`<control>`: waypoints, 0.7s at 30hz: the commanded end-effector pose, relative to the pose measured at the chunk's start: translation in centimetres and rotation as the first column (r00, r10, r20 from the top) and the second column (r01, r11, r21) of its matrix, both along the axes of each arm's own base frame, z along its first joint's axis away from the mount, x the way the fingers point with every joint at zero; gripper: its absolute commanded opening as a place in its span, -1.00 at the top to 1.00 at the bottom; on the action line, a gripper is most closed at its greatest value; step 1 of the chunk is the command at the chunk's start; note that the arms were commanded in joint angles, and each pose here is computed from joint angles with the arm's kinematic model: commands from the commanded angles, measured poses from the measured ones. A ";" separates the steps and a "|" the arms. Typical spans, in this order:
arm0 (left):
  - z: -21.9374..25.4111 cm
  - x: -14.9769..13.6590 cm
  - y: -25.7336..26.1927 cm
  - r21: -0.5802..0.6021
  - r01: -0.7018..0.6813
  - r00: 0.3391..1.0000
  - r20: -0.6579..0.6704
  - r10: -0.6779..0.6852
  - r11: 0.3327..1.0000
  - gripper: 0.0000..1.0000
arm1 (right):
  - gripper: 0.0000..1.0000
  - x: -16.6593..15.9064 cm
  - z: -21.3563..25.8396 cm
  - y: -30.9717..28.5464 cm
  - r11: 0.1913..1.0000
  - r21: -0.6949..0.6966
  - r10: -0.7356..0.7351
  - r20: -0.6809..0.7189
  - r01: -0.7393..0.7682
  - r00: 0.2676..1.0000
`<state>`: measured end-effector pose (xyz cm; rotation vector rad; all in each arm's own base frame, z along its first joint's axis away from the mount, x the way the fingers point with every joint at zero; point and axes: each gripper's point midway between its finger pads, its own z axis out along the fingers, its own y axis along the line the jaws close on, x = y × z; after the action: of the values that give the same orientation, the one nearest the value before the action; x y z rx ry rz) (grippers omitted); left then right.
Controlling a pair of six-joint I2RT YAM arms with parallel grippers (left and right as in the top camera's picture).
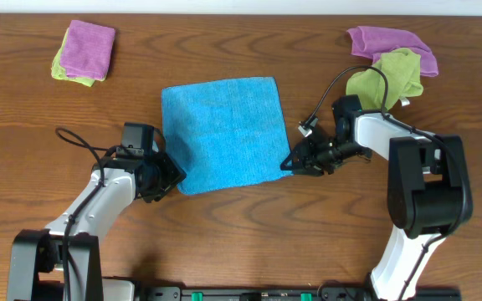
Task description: Fold the cloth
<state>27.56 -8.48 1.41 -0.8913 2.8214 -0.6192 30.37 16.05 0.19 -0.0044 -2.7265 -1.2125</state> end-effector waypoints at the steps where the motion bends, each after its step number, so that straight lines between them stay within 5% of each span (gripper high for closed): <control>1: -0.1 0.0 -0.1 -0.011 0.002 1.000 -0.007 -0.002 1.000 0.11 | 0.37 -1.0 -2.2 -1.3 0.996 -0.088 0.018 -0.029 -0.020 0.999; 8: -0.1 -0.2 -0.3 -0.020 0.006 1.000 -0.012 -0.006 1.000 0.31 | 0.38 -1.0 -2.2 -1.3 0.996 -0.088 0.018 -0.030 -0.020 0.999; 10: 0.0 -0.3 -0.7 -0.046 0.013 1.000 -0.015 -0.014 0.999 0.37 | 0.53 -1.0 -2.2 -1.3 0.996 -0.088 0.017 -0.031 -0.020 0.999; 12: 0.1 -0.5 -1.0 -0.065 0.018 1.000 -0.022 -0.020 0.998 0.64 | 0.83 -1.3 -2.2 -1.3 0.996 -0.088 0.017 -0.043 -0.021 0.999; 14: 0.0 -0.8 -0.9 -0.062 0.017 0.999 -0.039 -0.019 0.998 0.88 | 0.90 -1.5 -2.1 -1.3 0.996 -0.090 0.018 -0.054 -0.022 0.998; 21: 0.2 -0.5 -1.0 -0.063 0.017 1.000 -0.025 -0.019 0.998 0.88 | 0.97 -1.6 -1.3 -0.6 0.999 -0.036 0.011 -0.069 -0.013 0.998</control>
<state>26.78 -9.36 1.58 -0.9009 2.8546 -0.6926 29.34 15.54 -0.49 -0.0229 -2.7075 -1.1443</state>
